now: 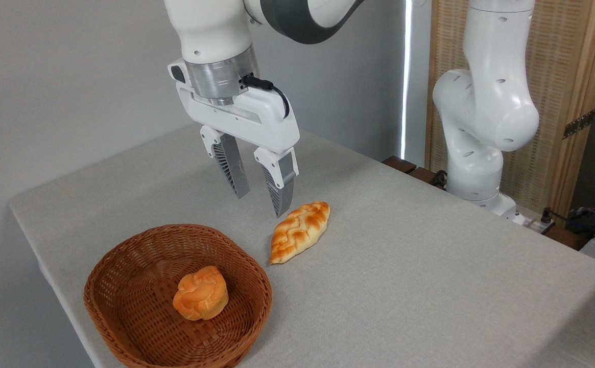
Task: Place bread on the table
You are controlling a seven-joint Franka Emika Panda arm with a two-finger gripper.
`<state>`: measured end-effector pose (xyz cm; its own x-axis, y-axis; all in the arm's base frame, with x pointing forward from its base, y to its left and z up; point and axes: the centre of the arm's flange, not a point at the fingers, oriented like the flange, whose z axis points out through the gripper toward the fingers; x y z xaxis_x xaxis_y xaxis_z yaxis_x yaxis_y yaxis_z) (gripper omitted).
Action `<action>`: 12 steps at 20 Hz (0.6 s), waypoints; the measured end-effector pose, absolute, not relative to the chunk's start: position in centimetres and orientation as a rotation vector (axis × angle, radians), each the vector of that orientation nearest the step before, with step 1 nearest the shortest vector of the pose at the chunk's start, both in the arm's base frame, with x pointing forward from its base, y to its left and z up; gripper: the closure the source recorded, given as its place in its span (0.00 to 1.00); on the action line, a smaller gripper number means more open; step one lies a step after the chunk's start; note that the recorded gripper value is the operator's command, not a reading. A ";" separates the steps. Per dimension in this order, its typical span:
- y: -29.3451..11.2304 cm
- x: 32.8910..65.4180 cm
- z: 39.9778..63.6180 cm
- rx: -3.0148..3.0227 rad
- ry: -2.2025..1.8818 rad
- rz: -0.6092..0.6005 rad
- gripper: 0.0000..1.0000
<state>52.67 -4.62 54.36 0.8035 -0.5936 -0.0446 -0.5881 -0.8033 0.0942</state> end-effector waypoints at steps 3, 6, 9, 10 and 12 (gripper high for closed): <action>-4.6 52.7 54.4 2.911 -0.955 -0.110 0.00; -4.8 52.7 54.4 2.910 -0.961 -0.108 0.00; -4.9 53.2 54.6 2.921 -0.964 -0.050 0.00; -5.0 53.5 54.6 2.926 -0.965 -0.025 0.00; -5.0 54.3 54.0 2.938 -0.963 0.006 0.00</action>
